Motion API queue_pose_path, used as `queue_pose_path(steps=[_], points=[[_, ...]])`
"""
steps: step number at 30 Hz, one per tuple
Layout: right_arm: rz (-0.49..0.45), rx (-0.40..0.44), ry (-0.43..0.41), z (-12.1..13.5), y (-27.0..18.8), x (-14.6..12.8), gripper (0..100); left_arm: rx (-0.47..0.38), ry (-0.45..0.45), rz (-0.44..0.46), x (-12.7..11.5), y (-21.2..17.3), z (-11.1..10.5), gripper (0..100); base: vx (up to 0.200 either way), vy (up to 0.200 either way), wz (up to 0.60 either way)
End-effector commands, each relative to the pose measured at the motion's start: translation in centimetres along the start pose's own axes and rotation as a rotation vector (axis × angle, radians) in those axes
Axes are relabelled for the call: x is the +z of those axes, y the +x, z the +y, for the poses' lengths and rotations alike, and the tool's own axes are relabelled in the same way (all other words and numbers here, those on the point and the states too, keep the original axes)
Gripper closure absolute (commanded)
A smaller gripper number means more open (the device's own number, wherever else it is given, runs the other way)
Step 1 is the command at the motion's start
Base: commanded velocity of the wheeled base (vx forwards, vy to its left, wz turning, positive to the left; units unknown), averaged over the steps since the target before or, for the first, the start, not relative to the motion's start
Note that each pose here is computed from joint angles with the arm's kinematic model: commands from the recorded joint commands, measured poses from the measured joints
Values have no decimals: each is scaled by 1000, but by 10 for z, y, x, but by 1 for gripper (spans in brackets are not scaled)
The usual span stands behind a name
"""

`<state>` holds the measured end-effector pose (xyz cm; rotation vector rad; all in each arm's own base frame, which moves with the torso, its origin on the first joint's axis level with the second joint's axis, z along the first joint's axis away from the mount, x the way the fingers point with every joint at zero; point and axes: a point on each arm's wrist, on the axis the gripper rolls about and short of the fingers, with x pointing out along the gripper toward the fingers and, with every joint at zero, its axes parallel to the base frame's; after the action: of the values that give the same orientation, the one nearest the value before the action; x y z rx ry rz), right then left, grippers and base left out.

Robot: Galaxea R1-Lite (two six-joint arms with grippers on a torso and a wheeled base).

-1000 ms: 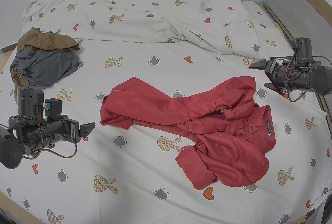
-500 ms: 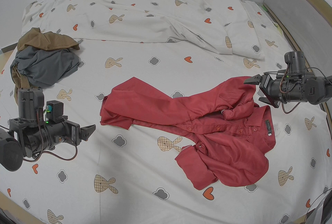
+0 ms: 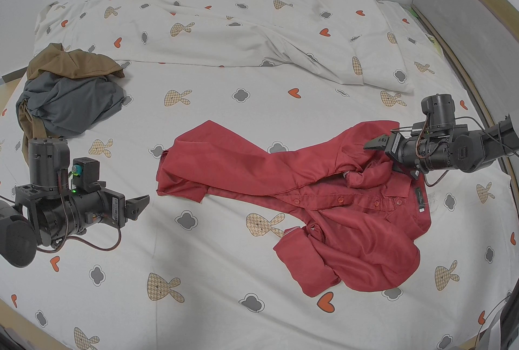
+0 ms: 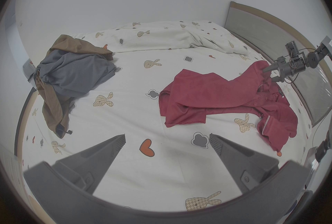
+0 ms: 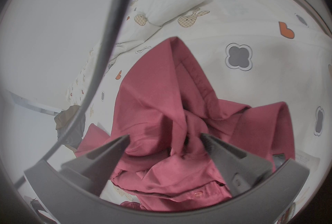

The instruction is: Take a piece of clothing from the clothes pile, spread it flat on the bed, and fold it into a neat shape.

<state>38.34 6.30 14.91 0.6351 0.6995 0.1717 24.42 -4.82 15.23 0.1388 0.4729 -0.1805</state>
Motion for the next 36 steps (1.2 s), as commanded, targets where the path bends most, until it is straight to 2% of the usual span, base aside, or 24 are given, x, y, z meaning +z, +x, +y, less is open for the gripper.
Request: queue_pose_path(steps=[1,5,10,15,22,25,27,28,34,36], points=[[4,16,-10,6,15,1,100,-1,0,5,-1,2,0,0,0,0,0],[-45,54,-24,19,9,16,100,0,-1,4,-1,1,0,0,0,0,0],[-155,116,-48,43,-18,51,100,3,-2,9,-2,2,1,0,0,0,0],[-232,136,-49,50,-33,78,100,1,-2,22,-3,6,1,0,0,0,0],[-235,113,-29,41,-9,94,100,1,0,44,-8,15,0,0,0,0,0],[-181,67,-28,42,-11,99,100,1,1,42,-11,18,-1,0,0,0,0],[-161,45,-64,39,-8,98,100,0,2,39,-12,19,-1,0,0,0,0],[-163,49,-77,40,-8,98,0,1,3,39,-12,20,-2,0,0,0,0],[-182,67,-84,44,-12,103,0,-5,6,42,-14,19,-3,0,0,0,0],[-200,53,-73,36,-17,110,0,-6,7,42,-14,18,-4,0,0,0,0]])
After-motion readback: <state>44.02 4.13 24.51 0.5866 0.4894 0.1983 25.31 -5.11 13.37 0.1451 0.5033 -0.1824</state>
